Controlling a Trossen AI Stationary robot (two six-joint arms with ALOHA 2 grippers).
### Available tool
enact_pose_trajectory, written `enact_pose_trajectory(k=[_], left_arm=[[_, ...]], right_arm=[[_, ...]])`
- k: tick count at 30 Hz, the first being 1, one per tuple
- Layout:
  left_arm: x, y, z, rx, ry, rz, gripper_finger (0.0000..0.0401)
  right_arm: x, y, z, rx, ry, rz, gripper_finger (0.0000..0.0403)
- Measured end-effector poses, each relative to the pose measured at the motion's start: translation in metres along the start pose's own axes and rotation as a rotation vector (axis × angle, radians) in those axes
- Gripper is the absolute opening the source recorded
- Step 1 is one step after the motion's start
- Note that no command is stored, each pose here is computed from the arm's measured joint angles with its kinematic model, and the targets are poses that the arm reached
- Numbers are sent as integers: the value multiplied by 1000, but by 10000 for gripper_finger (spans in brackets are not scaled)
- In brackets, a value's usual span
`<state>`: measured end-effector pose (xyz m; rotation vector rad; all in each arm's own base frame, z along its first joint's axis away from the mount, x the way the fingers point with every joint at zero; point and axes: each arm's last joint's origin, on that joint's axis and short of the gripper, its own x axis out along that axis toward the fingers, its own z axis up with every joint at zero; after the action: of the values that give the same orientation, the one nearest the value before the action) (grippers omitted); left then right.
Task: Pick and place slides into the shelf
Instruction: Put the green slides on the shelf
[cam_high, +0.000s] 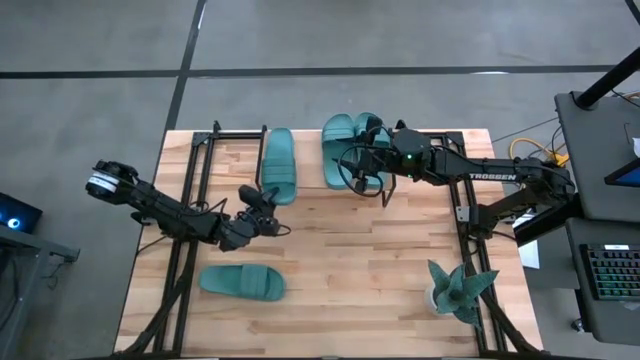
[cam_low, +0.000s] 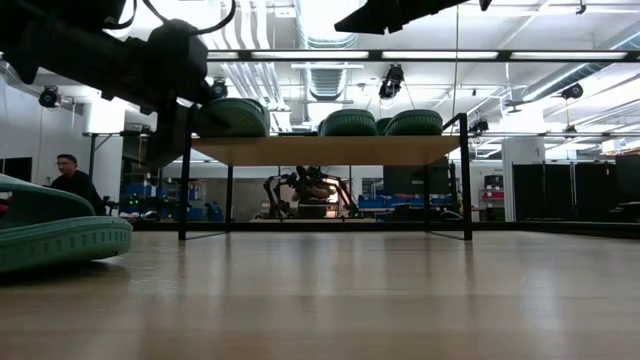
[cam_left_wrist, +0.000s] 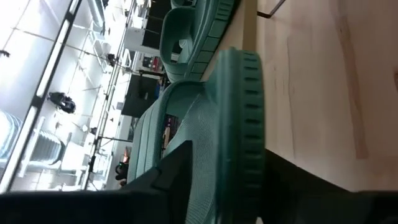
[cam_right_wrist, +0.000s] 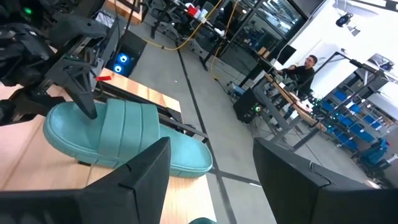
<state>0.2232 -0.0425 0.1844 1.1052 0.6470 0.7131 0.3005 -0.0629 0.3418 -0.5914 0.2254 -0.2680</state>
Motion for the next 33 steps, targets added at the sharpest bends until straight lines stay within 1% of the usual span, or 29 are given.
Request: enact_pose_trajectory(k=[4,9,14,22,26,33], left_arm=[[0,0,0,-38,0,0,155],[0,0,0,-34,1,-3,171],[-1,1,-2,-72,-6,-19,173],[-7,-3,-13,-113,26,-98,174],[-9,1,-14,-173,18,-95,174],[-13,11,-14,-212,-3,-88,174]], right_arm=[[0,0,0,0,0,0,219],[0,0,0,2,1,0,219],[0,0,0,9,2,1,219],[0,0,-1,9,6,3,219],[0,0,-1,8,11,-2,219],[0,1,-2,4,20,4,219]])
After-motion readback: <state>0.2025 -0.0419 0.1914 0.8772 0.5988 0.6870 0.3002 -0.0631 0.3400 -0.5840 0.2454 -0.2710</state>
